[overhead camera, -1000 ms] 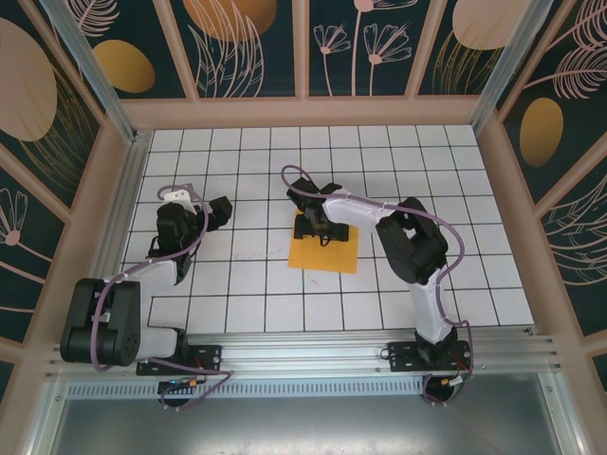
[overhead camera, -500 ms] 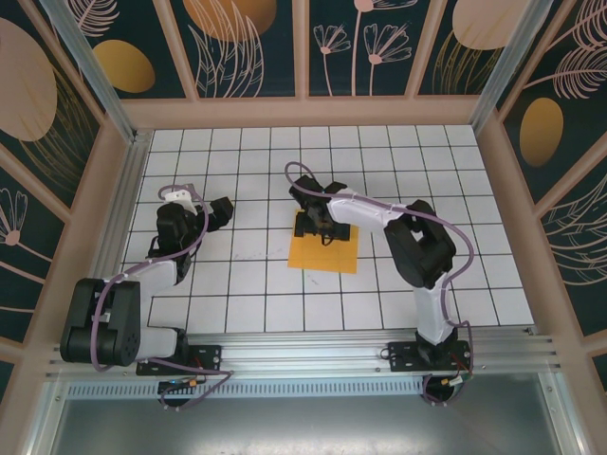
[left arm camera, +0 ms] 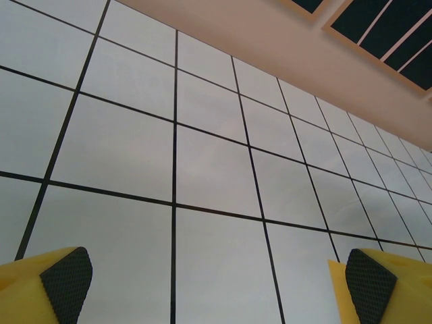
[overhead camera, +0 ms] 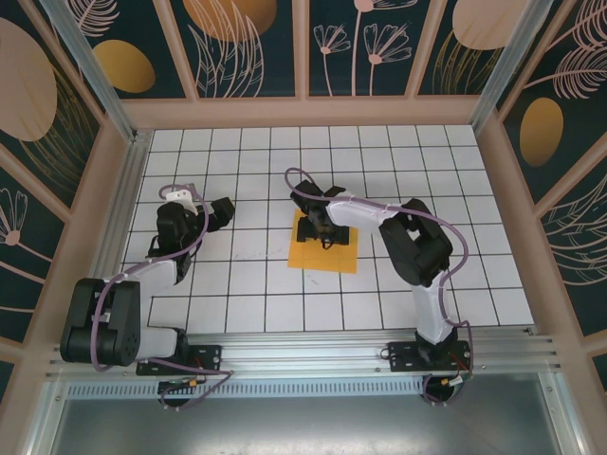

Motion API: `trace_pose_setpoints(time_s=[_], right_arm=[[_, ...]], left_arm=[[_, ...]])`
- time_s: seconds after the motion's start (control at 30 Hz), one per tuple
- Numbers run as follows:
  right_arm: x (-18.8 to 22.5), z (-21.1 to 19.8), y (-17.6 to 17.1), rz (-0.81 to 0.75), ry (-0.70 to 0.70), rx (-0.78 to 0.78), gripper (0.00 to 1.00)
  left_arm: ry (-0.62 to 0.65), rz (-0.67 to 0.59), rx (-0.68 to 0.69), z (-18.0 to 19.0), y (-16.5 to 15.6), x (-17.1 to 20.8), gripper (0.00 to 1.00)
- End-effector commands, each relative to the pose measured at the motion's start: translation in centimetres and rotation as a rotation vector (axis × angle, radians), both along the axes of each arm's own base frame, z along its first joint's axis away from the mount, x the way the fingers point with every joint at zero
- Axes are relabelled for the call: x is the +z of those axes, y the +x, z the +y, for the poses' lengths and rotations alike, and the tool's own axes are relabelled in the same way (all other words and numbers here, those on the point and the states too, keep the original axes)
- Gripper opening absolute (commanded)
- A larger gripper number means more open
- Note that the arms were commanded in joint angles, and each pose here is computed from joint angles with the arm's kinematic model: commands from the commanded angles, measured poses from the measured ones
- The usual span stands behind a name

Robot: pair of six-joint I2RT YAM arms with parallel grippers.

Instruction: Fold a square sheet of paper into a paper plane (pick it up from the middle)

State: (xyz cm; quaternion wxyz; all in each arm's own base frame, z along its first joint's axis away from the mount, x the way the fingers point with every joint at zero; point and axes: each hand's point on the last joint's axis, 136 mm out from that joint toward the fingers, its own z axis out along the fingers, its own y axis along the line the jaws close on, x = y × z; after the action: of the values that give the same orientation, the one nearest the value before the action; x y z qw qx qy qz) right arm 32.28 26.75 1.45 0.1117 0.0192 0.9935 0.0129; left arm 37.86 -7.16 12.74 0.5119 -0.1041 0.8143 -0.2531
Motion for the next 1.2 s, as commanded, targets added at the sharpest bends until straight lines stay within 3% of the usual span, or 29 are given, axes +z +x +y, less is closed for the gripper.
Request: trace_pose_setpoints(time_s=[0.0, 0.37, 0.67, 0.8, 0.9, 1.03, 1.17], right_arm=[[-2.1, -1.0, -1.2, 0.068, -0.031, 0.015, 0.85], [-1.9, -1.5, -0.9, 0.058, -0.083, 0.021, 0.79], [0.5, -0.9, 0.5, 0.001, -0.054, 0.030, 0.67], [2.0, -0.6, 1.1, -0.034, -0.035, 0.028, 0.66], [3.0, -0.3, 1.4, -0.056, -0.009, 0.039, 0.55], [3.4, -0.8, 1.6, -0.061, -0.020, 0.034, 0.56], [3.3, -0.8, 1.4, -0.054, -0.027, 0.032, 0.78]], left_arm=[[0.007, -0.022, -0.036, -0.7, 0.4, 0.8, 0.99], [0.016, -0.023, -0.035, -0.6, 0.3, 0.8, 0.99], [0.011, -0.022, -0.038, -0.6, 0.3, 0.8, 0.98], [0.011, -0.027, -0.037, -0.6, 0.2, 1.0, 0.99], [0.014, -0.032, -0.036, -0.6, 0.2, 1.2, 0.99], [0.013, -0.030, -0.036, -0.6, 0.2, 1.1, 0.99], [0.016, -0.031, -0.036, -0.6, 0.2, 1.2, 0.99]])
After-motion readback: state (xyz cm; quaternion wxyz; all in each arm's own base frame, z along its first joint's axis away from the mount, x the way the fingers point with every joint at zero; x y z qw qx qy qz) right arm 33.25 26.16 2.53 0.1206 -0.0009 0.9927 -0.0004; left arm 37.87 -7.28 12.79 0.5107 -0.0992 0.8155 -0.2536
